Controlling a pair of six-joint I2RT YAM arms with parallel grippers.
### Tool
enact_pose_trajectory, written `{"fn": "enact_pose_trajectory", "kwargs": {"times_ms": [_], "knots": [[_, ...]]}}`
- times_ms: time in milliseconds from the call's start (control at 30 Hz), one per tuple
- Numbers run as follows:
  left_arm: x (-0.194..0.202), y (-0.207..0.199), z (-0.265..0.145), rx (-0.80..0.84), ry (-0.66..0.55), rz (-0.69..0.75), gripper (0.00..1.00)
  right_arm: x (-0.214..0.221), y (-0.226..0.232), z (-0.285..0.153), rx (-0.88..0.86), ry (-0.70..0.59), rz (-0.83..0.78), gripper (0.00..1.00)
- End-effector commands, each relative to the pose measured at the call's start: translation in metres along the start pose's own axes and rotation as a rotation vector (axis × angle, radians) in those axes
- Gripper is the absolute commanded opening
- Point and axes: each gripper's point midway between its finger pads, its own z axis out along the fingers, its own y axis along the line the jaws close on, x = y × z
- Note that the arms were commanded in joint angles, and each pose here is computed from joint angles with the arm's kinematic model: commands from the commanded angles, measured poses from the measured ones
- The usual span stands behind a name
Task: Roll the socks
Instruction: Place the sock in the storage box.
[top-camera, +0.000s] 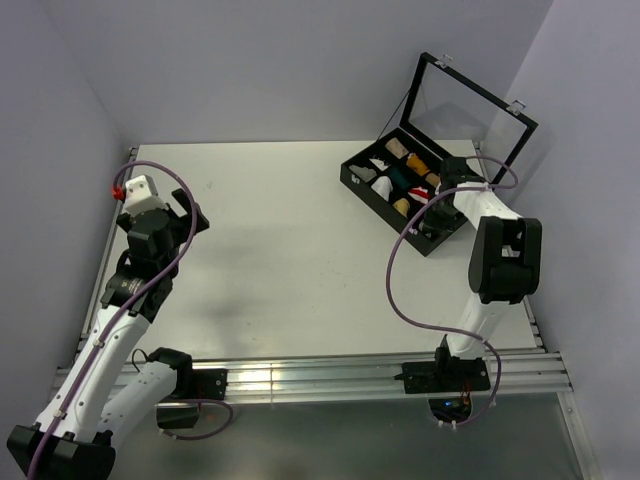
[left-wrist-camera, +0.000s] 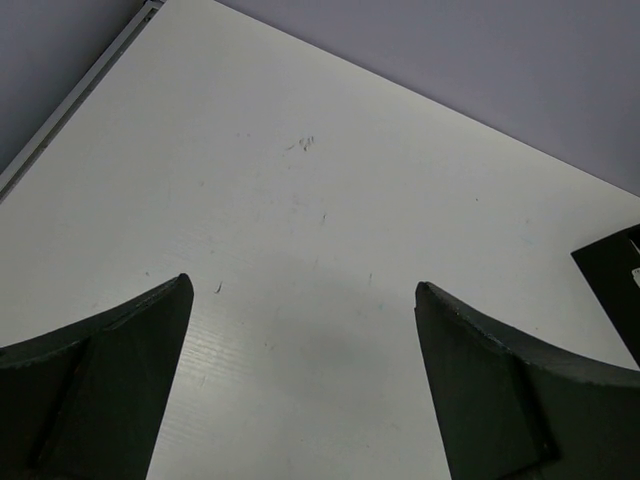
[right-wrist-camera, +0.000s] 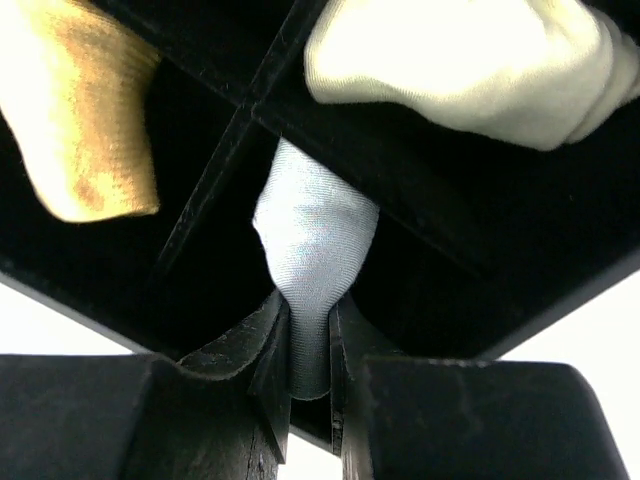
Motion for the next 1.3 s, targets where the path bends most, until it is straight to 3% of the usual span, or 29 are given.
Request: {"fn": "enact_pose_trajectory", "kwargs": {"times_ms": [0,167,267,367,567,700,1000,1267], "knots": [[-0.011,-0.001,0.0,-0.002,-0.044,-0.011,0.98,-0.021,-0.004,0.008,0.011,-0.066,-0.023,0.0],[-0.011,0.002,-0.001,-0.017,-0.05,-0.014,0.97,-0.018,-0.009,0.021,0.04,-0.021,-0.031,0.04],[-0.012,0.002,-0.001,-0.017,-0.051,-0.015,0.97,-0.009,-0.011,0.03,0.054,0.036,-0.031,0.15],[-0.011,0.001,0.0,-0.012,-0.048,-0.015,0.97,-0.004,-0.014,0.032,0.072,0.058,-0.02,0.35],[-0.01,0.001,0.001,-0.017,-0.048,-0.016,0.97,-0.016,-0.013,0.009,0.076,-0.001,-0.012,0.54],[-0.009,0.002,0.001,-0.018,-0.046,-0.016,0.96,-0.026,-0.009,-0.01,0.068,-0.039,-0.011,0.61],[-0.009,0.001,0.001,-0.017,-0.044,-0.017,0.96,-0.035,-0.017,-0.039,0.121,-0.116,0.014,0.6],[-0.01,0.001,0.001,-0.018,-0.047,-0.018,0.96,-0.057,0.011,-0.071,-0.03,-0.253,0.03,0.33]]}}
